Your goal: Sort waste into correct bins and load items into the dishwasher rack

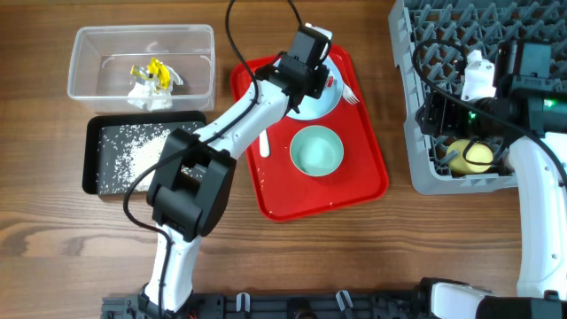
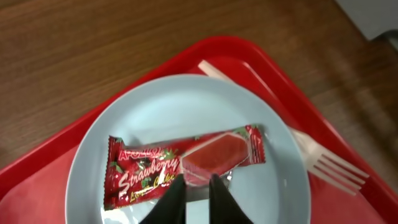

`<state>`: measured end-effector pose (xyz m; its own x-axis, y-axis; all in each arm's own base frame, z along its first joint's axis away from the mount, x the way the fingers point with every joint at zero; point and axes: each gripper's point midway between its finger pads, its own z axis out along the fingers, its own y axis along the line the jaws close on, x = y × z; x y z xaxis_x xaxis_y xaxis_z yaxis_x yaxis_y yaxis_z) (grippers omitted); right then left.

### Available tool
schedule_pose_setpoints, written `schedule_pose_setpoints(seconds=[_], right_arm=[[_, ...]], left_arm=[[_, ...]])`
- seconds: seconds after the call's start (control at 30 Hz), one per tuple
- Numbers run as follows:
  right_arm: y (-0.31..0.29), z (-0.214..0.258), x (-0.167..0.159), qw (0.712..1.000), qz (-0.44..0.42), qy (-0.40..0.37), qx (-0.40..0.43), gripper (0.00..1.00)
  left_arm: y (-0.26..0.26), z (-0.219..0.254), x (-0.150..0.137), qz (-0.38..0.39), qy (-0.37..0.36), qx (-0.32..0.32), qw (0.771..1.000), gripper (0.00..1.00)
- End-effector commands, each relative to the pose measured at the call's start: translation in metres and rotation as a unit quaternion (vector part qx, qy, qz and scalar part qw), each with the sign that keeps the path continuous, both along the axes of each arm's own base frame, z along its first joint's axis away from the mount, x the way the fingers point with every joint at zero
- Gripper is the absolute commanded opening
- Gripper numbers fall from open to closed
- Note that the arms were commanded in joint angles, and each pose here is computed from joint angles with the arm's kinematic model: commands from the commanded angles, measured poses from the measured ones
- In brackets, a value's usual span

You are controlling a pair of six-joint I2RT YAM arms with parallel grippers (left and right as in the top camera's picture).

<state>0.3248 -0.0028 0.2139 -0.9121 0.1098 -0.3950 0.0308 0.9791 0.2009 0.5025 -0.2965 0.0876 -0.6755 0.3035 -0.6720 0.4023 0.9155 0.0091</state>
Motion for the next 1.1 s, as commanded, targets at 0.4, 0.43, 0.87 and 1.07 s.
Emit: schedule_pose_setpoints(seconds=[0.4, 0.43, 0.87, 1.07], right_arm=[[0.001, 0.006, 0.002, 1.000, 0.009, -0.012, 0.000, 0.85], [0.001, 0.006, 0.002, 1.000, 0.009, -0.013, 0.000, 0.85], [0.000, 0.003, 0.004, 1.000, 0.009, -0.008, 0.000, 0.85], [0.000, 0.002, 0.004, 1.000, 0.009, -0.006, 0.000, 0.85]], left_arm=[[-0.004, 0.000, 0.007, -0.002, -0.017, -0.006, 1.000, 0.47], [-0.004, -0.004, 0.010, -0.001, -0.019, -0.007, 1.000, 0.49], [0.011, -0.079, 0.018, -0.024, -0.012, 0.089, 0.996, 0.87], [0.020, -0.077, 0.022, -0.059, -0.036, 0.159, 0.985, 0.91]])
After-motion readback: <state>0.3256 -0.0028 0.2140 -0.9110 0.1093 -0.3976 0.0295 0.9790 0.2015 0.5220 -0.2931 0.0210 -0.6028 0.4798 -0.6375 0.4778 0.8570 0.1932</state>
